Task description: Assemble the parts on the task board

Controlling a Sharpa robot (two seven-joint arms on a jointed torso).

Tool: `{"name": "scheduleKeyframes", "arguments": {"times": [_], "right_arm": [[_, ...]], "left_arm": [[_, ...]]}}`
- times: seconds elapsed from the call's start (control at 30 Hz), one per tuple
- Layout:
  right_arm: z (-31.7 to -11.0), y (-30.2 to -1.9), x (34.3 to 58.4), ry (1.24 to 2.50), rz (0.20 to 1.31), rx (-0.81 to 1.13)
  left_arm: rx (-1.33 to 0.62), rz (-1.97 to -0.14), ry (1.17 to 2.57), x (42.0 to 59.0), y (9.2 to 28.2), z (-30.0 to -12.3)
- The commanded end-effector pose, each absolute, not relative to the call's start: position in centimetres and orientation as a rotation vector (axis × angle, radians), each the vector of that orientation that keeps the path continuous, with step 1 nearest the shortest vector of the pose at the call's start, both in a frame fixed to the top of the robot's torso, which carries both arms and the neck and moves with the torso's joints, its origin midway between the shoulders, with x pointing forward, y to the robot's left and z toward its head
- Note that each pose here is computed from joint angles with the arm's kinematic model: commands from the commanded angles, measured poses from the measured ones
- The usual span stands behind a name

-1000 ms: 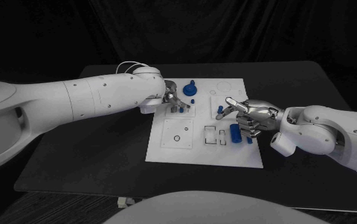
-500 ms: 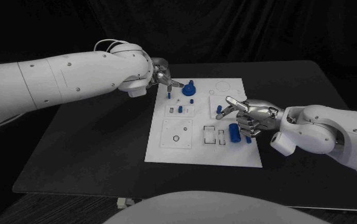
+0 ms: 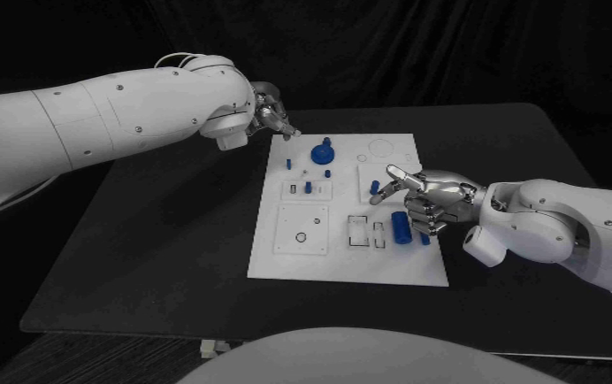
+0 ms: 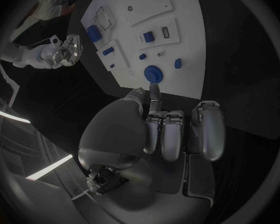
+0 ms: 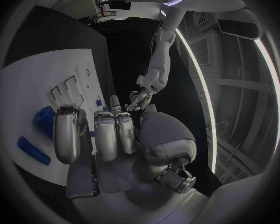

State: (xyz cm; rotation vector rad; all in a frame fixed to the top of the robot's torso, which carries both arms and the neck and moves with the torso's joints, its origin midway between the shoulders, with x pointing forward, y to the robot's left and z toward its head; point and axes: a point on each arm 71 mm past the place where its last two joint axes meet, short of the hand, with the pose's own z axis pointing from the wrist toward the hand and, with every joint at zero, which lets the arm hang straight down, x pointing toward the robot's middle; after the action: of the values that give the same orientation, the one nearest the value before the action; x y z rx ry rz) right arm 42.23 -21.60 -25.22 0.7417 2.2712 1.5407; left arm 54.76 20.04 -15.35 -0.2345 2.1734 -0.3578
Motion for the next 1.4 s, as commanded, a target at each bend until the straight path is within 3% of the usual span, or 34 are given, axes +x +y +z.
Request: {"name": "scheduleKeyframes", "arguments": {"times": [0.03,0.53,1.4], "right_arm": [[-25.3,-21.5,42.1,2.287,1.543,0.737],[-25.4,-21.2,42.1,2.304,1.546,0.73],[-25.4,-21.1,42.0,2.307,1.549,0.729]], "left_arm": [[-0.204,-0.334,2.208,55.0,20.2,-16.2],[-0.19,-0.2,2.299,57.1,20.5,-19.2],[-0.147,-0.164,2.313,57.4,20.1,-21.1]]}}
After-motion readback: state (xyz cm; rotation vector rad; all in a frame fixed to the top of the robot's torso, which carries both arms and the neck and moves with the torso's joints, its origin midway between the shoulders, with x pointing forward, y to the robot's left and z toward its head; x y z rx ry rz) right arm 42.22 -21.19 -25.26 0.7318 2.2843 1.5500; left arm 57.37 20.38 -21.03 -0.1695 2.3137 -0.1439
